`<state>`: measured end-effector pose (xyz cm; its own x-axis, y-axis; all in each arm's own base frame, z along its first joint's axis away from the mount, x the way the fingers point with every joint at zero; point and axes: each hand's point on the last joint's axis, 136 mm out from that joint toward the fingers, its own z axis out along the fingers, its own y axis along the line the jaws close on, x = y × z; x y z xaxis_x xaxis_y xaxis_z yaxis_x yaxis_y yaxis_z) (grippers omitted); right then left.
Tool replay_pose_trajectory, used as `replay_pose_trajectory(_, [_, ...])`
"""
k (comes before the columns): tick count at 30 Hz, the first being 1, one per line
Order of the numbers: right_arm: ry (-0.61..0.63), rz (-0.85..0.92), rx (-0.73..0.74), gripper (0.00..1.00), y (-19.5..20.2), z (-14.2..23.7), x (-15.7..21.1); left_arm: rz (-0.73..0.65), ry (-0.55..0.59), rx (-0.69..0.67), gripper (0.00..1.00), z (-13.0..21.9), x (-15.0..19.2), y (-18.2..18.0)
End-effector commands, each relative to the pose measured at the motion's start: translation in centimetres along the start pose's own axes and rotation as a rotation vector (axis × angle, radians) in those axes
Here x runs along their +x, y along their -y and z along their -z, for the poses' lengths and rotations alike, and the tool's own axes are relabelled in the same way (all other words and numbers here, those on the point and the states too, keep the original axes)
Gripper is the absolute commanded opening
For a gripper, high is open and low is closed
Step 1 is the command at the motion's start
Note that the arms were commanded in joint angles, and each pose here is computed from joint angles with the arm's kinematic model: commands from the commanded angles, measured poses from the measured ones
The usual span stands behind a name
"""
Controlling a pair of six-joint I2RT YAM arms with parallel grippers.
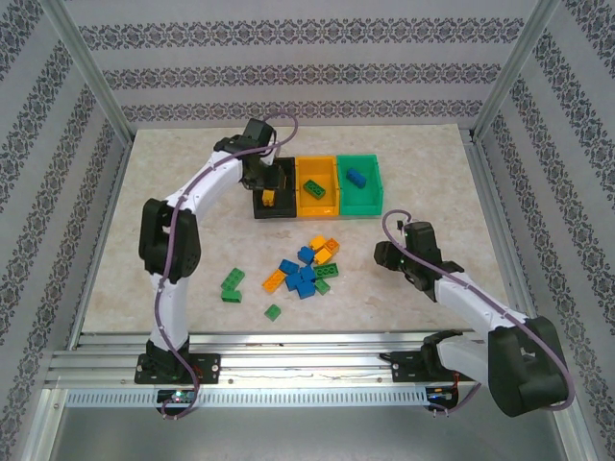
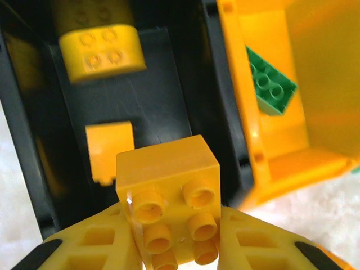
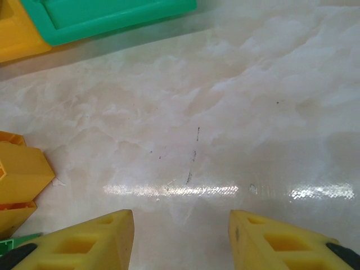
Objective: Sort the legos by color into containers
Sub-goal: Place the lego in the container.
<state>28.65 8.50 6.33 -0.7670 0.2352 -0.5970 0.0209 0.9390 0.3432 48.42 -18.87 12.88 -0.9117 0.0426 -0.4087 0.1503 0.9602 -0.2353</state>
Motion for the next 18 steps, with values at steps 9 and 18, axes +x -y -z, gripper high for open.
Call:
replay_pose_trajectory(9, [0.039,0.007,-0.027,0.49,-0.6,0.6,-0.1,0.011,-0.072,-0.01,0.53,-1.4,-1.1,-1.2])
replay_pose_trajectory(18, [0.0,0.021,-0.033,0.49,-1.0,-0.2,0.2,-0.016,-0.015,-0.009,0.57,3.5,0.0,-1.0])
